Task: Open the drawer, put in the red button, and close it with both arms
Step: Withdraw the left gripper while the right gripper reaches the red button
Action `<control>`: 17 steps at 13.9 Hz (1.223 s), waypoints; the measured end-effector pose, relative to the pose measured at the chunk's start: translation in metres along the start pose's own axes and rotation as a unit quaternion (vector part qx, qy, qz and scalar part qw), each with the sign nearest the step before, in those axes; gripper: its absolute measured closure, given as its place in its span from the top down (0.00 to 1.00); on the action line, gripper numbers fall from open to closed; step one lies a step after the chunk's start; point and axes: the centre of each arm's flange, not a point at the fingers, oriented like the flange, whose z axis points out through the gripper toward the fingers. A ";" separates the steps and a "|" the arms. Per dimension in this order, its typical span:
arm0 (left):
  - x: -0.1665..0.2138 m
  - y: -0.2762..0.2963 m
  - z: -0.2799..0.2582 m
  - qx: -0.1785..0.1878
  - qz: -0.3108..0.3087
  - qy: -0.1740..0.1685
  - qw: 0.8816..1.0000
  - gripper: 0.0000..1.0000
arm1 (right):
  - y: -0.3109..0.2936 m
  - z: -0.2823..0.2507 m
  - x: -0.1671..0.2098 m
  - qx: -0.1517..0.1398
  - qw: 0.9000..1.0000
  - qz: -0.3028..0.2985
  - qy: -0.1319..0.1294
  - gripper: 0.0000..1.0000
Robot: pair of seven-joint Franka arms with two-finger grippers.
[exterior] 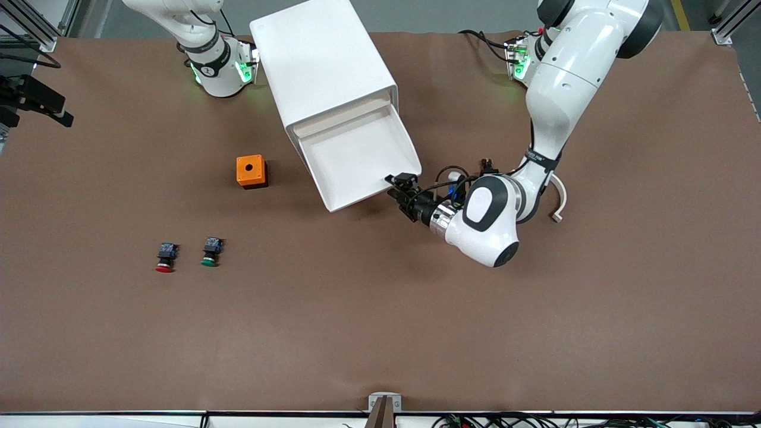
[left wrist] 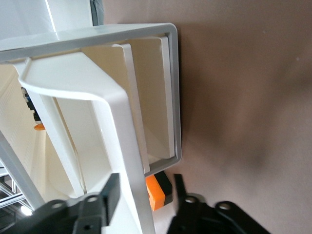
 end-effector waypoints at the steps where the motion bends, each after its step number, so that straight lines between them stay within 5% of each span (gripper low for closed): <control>1: -0.004 -0.001 -0.008 -0.005 0.006 -0.006 1.000 0.66 | 0.002 -0.001 0.000 0.000 1.000 0.002 0.001 1.00; 4: -0.009 0.001 -0.061 -0.036 0.029 -0.034 0.998 0.98 | 0.007 0.015 0.012 -0.001 1.000 0.006 -0.012 1.00; 11: 0.047 0.042 -0.225 -0.177 0.145 -0.043 0.972 1.00 | 0.021 0.120 0.100 -0.008 1.000 0.015 -0.025 1.00; 13: 0.068 0.049 -0.257 -0.217 0.192 -0.009 0.957 1.00 | 0.020 0.128 0.107 -0.008 0.999 0.028 -0.020 1.00; 17: 0.086 0.040 -0.283 -0.269 0.260 0.128 0.918 1.00 | 0.004 0.174 0.114 -0.008 0.998 0.055 -0.005 1.00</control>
